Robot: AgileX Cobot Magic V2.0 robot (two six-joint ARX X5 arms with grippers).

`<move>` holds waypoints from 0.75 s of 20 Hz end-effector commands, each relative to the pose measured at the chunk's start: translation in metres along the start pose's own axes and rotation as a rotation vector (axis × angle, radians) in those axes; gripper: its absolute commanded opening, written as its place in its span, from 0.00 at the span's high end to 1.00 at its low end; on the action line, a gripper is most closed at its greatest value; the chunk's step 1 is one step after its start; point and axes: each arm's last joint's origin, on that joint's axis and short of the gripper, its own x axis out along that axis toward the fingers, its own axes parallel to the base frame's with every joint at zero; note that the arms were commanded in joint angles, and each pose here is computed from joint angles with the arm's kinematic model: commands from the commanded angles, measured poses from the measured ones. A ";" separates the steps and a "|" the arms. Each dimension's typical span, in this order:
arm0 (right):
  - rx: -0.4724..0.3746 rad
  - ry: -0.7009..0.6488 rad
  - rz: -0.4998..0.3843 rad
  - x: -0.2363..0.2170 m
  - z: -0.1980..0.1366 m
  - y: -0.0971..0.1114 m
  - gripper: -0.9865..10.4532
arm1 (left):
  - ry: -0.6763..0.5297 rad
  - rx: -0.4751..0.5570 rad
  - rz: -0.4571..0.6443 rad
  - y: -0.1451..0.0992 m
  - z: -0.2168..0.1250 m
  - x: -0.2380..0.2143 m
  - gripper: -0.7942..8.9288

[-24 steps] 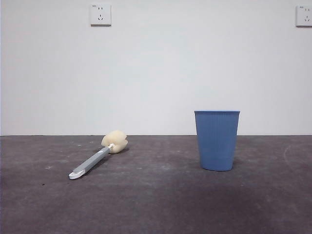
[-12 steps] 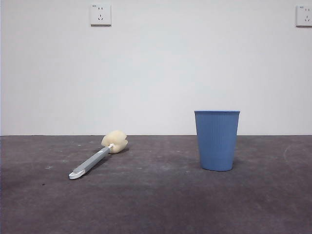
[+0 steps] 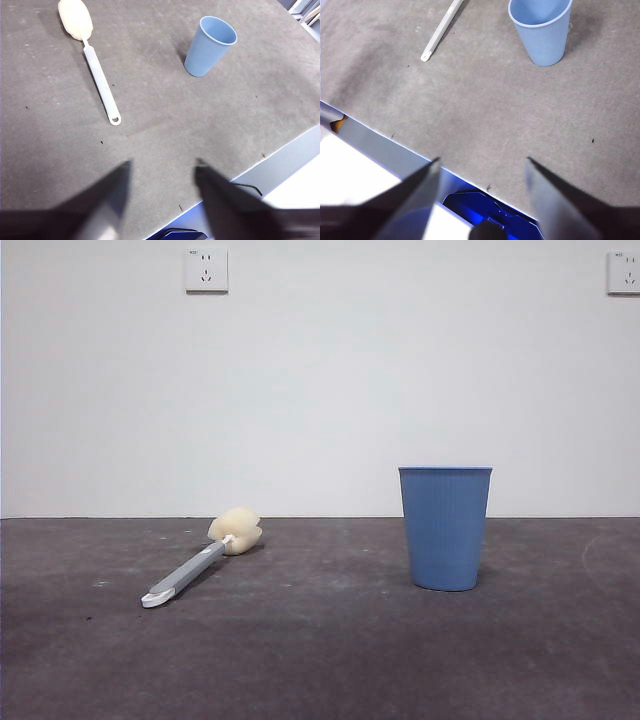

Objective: Pick up the cup brush,pick up the cup,insert the brush into the cup,clean the cup,put the cup brush back,put the cup back to the fixed position on the table

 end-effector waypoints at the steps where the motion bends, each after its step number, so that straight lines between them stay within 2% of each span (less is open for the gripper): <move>1: 0.005 -0.006 0.002 0.000 0.001 0.000 0.36 | 0.006 0.010 -0.002 0.001 0.001 0.001 0.39; 9: 0.005 -0.006 0.002 0.000 0.001 0.000 0.36 | 0.028 -0.037 -0.002 0.012 0.018 0.019 0.39; 12: 0.005 -0.006 0.002 0.000 0.001 0.000 0.36 | 0.054 -0.046 -0.027 0.018 0.032 0.039 0.39; 15: 0.008 -0.006 0.002 0.000 0.001 0.000 0.36 | 0.105 -0.045 0.008 0.021 0.045 0.075 0.39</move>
